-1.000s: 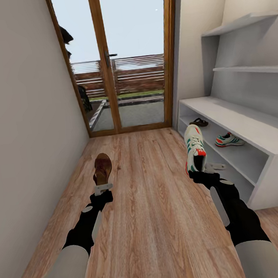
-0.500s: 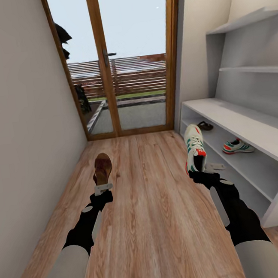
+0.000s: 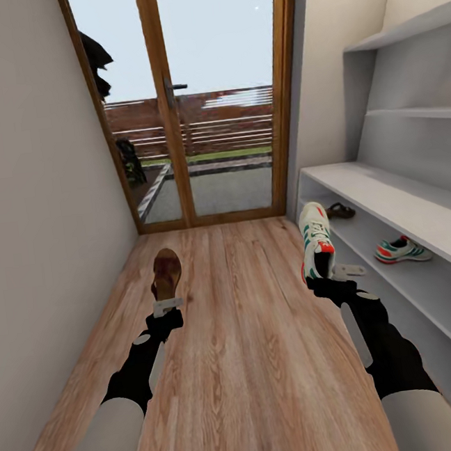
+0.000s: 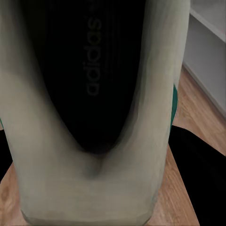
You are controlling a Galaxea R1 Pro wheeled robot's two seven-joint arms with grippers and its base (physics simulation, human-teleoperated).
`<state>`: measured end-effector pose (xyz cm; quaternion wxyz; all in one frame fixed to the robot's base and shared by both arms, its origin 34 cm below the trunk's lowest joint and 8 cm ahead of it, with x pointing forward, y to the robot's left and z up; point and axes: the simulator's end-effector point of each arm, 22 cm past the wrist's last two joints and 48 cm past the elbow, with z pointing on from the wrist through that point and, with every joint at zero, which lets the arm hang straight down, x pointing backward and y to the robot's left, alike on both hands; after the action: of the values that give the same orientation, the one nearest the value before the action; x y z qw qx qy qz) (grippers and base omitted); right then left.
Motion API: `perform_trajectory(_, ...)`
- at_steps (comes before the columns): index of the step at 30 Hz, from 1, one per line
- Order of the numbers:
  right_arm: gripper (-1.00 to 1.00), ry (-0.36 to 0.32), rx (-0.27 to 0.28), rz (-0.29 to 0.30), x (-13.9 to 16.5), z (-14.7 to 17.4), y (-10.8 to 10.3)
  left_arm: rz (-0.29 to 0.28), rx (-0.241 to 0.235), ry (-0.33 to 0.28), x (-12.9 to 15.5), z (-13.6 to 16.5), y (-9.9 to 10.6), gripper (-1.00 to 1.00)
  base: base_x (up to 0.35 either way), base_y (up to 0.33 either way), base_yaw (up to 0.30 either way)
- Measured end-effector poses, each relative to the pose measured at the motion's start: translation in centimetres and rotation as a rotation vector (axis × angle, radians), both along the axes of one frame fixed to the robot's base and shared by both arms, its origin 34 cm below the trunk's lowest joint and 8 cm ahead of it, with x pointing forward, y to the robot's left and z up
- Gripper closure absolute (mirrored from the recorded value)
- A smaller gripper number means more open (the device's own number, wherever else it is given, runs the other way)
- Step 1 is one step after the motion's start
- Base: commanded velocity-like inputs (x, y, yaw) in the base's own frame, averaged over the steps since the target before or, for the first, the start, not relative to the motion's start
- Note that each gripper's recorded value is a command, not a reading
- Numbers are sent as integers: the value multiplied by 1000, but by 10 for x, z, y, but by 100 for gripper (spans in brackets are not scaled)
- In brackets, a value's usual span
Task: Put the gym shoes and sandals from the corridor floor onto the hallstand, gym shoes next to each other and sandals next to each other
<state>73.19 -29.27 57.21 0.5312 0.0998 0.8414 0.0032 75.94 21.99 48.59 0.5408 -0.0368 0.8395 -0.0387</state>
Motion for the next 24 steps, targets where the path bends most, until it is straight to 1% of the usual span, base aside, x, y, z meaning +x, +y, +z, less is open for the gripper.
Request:
perform_trajectory(9,100,0,-2,2,0,0,1,0,0,0,0,0,0,100,344,79,0)
perform_trajectory(17,100,0,0,1,0,0,0,0,0,0,0,0,0,100,341,143,0)
perform_trajectory(24,100,0,-1,1,0,0,0,0,0,0,0,0,0,100,339,98,0)
